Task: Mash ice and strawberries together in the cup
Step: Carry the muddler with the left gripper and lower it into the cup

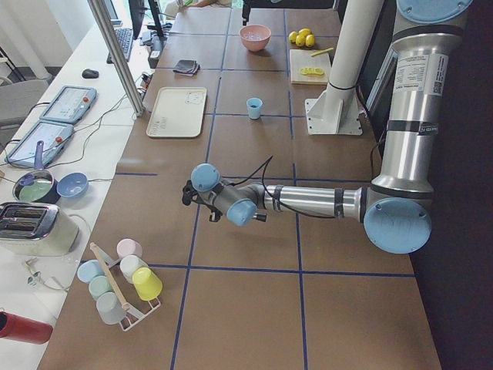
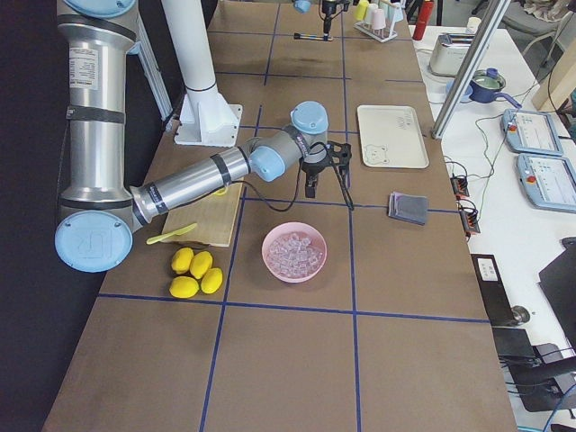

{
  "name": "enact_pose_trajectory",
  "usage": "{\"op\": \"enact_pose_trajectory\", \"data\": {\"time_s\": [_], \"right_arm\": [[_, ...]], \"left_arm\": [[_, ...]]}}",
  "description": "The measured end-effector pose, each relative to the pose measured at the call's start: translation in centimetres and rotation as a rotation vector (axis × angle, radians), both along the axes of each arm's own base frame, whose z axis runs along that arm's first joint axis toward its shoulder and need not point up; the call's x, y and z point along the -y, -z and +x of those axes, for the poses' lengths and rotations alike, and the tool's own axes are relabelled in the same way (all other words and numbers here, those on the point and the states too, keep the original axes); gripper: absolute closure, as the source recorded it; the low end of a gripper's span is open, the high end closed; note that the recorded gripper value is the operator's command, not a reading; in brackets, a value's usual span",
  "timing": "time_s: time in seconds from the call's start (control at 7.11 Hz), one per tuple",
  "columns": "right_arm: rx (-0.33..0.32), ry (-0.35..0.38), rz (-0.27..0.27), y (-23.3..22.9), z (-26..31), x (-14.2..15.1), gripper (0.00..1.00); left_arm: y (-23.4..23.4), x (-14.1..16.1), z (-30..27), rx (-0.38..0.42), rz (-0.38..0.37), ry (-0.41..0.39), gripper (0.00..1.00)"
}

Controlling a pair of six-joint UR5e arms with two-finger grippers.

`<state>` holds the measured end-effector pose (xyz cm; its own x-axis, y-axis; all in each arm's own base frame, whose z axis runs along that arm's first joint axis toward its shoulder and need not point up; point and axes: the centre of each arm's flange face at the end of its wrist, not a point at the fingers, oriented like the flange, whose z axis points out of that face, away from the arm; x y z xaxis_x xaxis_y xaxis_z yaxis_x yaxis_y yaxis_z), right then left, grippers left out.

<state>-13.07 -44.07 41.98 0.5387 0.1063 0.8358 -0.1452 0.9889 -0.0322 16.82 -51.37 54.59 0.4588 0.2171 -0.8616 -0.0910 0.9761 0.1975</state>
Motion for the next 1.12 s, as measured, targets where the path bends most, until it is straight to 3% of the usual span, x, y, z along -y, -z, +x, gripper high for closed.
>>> {"op": "enact_pose_trajectory", "data": {"time_s": [0.28,0.7,0.84,1.12], "right_arm": [[0.002,0.0,0.002,0.2,0.0,0.1,0.01],[0.002,0.0,0.003,0.3,-0.1,0.2,0.01],[0.003,0.0,0.004,0.3,-0.1,0.2,0.01],[0.004,0.0,0.01,0.5,0.0,0.2,0.01]], "left_arm": [[14.3,-0.2,6.2,-0.106,0.166,-0.036,1.0],[32.4,-4.9,19.1,-0.227,0.461,-0.054,1.0],[36.3,-6.5,21.9,-0.252,0.539,-0.014,1.0],[41.8,-10.9,26.5,-0.316,0.705,0.158,0.99]]}}
